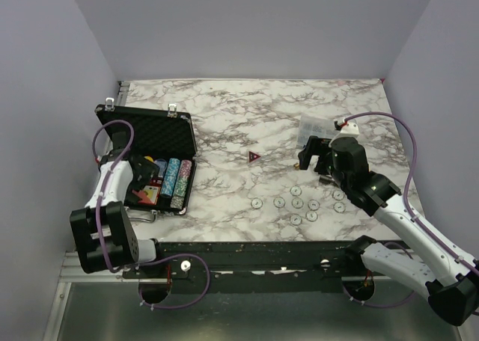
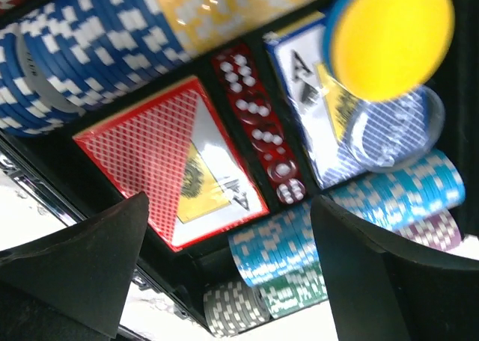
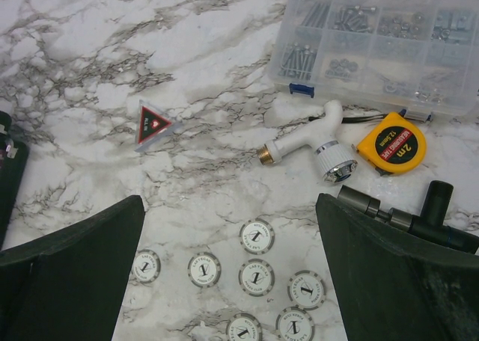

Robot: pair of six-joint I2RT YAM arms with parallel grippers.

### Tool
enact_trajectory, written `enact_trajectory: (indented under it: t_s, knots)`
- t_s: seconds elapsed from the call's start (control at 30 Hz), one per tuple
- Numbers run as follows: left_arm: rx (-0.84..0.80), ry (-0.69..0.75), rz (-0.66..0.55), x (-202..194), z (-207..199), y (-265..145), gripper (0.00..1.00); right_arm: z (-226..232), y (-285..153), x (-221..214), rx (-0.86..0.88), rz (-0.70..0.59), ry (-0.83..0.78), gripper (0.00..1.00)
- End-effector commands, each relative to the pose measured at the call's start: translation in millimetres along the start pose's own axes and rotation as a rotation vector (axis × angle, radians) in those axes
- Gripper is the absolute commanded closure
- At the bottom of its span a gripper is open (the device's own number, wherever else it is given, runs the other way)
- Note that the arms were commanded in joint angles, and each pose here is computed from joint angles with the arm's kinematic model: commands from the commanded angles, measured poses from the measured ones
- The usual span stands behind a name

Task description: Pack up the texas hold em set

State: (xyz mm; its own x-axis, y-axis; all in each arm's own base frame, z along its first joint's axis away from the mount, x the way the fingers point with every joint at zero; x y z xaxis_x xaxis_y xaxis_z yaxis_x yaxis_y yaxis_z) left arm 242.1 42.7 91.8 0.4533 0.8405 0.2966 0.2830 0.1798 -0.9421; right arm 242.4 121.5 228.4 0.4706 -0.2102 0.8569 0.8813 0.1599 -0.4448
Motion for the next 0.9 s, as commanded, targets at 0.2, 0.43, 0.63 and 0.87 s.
enact_trajectory:
  t_s: [0.2,0.43,0.63,0.87]
  knots:
    - [-0.514,0.317,-0.207,-60,-70,-64,0.02,2,2,-1,0.011,-0.001,0.002,0.0]
    - [-0.705,0.658,-0.192,-130,-135,-91,0.01,0,1,-1,0.002,-0.003,0.0,0.0]
    - [-0.705,0.964,-0.1,-187,-209,-94,0.02,-3,-3,2,-0.014,-0.017,0.002,0.0]
    - [-0.622,1.108,0.017,-220,-285,-67,0.02,-11,-12,11,-0.046,-0.058,0.006,0.0]
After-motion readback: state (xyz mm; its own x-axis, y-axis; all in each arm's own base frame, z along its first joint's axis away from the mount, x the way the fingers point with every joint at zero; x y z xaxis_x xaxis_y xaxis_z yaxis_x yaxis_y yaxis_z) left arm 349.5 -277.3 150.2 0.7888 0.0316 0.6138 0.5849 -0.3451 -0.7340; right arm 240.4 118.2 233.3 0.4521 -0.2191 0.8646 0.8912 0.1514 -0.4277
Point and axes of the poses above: each gripper's point midway between its finger pads, its own y axis out along the fingers, its own z axis along the line the jaws close on, x = y × z, the point moved 4 cm from there along -y, back along the fingers, and after that the axes turned 2 degrees about y, right-handed, at the moved point
